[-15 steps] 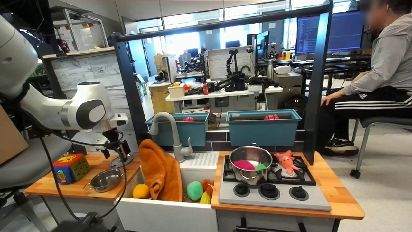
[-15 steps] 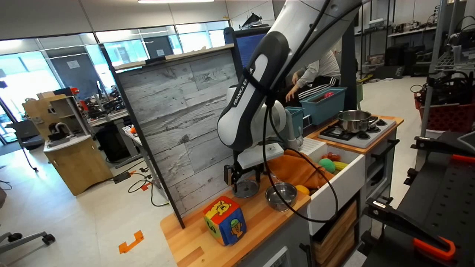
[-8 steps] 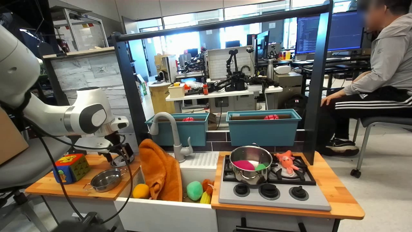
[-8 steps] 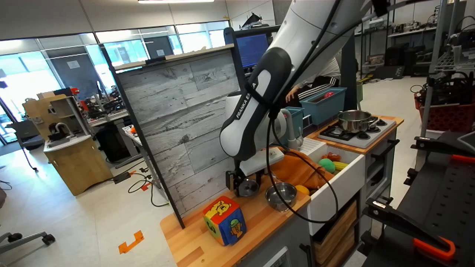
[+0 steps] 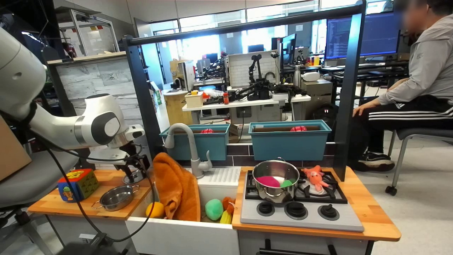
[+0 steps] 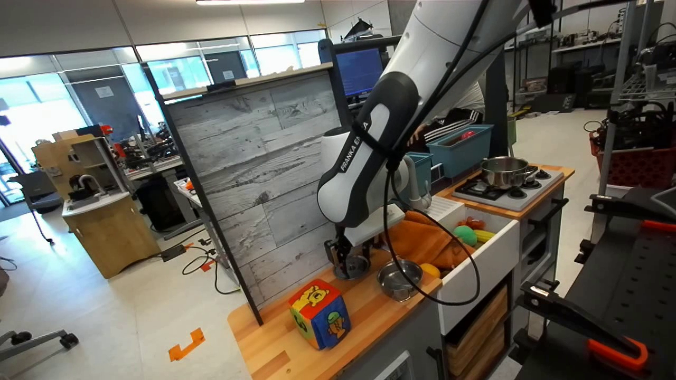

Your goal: Pick up the lid from the countertop and put it on the silver pot.

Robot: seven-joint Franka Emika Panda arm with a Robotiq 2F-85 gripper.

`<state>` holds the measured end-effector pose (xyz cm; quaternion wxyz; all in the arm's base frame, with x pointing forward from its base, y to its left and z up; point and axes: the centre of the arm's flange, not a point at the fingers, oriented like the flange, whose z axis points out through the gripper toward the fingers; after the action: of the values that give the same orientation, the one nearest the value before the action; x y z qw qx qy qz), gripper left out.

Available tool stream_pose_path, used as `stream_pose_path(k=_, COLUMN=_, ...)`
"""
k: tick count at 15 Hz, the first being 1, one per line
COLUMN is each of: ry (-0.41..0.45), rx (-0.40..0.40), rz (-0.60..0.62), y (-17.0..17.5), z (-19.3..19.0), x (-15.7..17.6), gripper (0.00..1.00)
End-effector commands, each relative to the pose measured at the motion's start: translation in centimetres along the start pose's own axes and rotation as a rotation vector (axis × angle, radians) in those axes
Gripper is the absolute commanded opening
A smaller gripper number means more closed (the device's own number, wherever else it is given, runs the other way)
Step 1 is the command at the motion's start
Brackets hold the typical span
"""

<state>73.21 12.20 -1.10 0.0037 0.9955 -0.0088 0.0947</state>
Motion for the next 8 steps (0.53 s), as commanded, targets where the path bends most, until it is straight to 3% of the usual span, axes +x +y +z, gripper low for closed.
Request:
stream_pose_path(k=1, ry=0.03, rx=-0.02, rz=-0.009, y=-0.42, z=0.61, x=0.8, gripper=0.43)
stream_pose_path(k=3, ry=0.032, rx=-0.017, rz=-0.008, y=-0.53, z=0.54, x=0.87, gripper=0.33)
stream_pose_path(k=6, ry=0.035, rx=-0.015, rz=-0.003, y=-0.53, z=0.33, x=1.21, gripper=0.06)
stream_pose_path(k=7, ry=0.036, rx=-0.014, rz=-0.002, y=-0.59, z=0.31, x=1.26, gripper=0.01)
stream_pose_path(k=8, ry=0.035, rx=-0.014, rz=0.002, y=-0.58, z=0.32, x=1.31, gripper=0.03)
